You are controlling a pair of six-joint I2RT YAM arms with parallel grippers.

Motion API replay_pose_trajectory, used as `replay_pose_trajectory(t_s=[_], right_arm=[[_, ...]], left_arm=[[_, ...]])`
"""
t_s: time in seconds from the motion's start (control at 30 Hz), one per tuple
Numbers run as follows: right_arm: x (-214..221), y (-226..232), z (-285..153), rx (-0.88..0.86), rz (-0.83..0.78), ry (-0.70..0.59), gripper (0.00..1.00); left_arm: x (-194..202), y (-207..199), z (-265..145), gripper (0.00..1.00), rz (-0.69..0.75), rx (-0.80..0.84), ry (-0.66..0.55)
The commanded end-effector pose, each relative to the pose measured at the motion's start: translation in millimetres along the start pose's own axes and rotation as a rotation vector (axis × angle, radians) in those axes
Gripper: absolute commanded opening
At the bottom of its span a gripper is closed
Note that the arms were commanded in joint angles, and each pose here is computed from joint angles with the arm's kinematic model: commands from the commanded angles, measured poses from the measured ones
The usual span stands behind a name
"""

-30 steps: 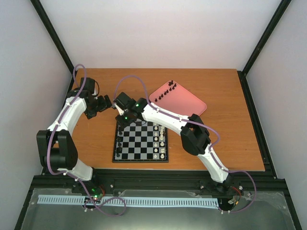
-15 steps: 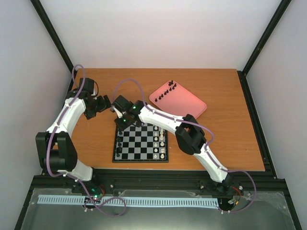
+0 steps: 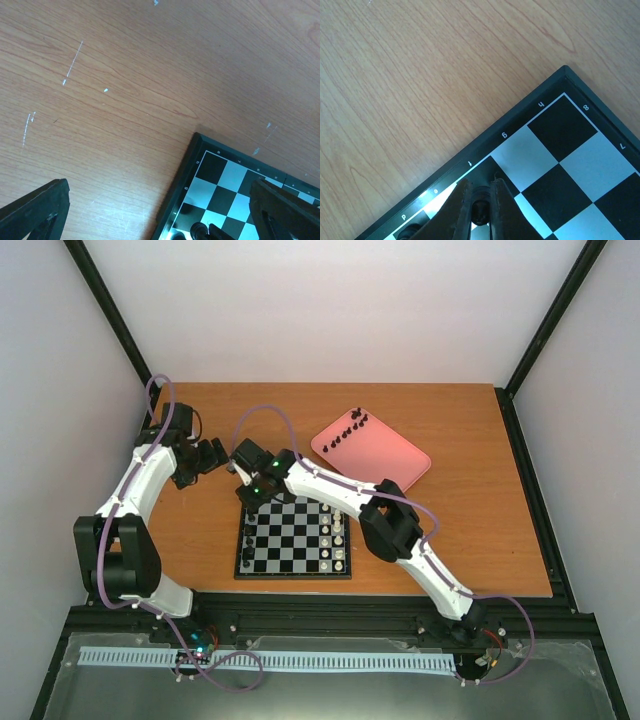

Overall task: Set up the chess pieces on the board
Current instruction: Place the chess piece on the chessboard.

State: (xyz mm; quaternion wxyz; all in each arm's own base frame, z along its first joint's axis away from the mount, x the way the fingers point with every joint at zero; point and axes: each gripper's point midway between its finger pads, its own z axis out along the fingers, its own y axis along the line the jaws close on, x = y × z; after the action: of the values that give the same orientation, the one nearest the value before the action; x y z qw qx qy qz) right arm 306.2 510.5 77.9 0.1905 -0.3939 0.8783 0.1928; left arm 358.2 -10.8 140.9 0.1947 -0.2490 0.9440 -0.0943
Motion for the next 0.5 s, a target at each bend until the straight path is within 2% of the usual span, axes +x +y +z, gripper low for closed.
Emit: replay_pose_trajectory(t_s=[0.0,0.47], right_arm=[[-8,5,9,-0.001,-0.031,-0.026,0.03],[-7,-2,24,-0.022,-0.012,-0.015,0.03]], left_arm=[[3,-11,-7,1.00,0.031,0.048,0.008],[1,-13,-8,1.00,0.040,0.050,0.014]])
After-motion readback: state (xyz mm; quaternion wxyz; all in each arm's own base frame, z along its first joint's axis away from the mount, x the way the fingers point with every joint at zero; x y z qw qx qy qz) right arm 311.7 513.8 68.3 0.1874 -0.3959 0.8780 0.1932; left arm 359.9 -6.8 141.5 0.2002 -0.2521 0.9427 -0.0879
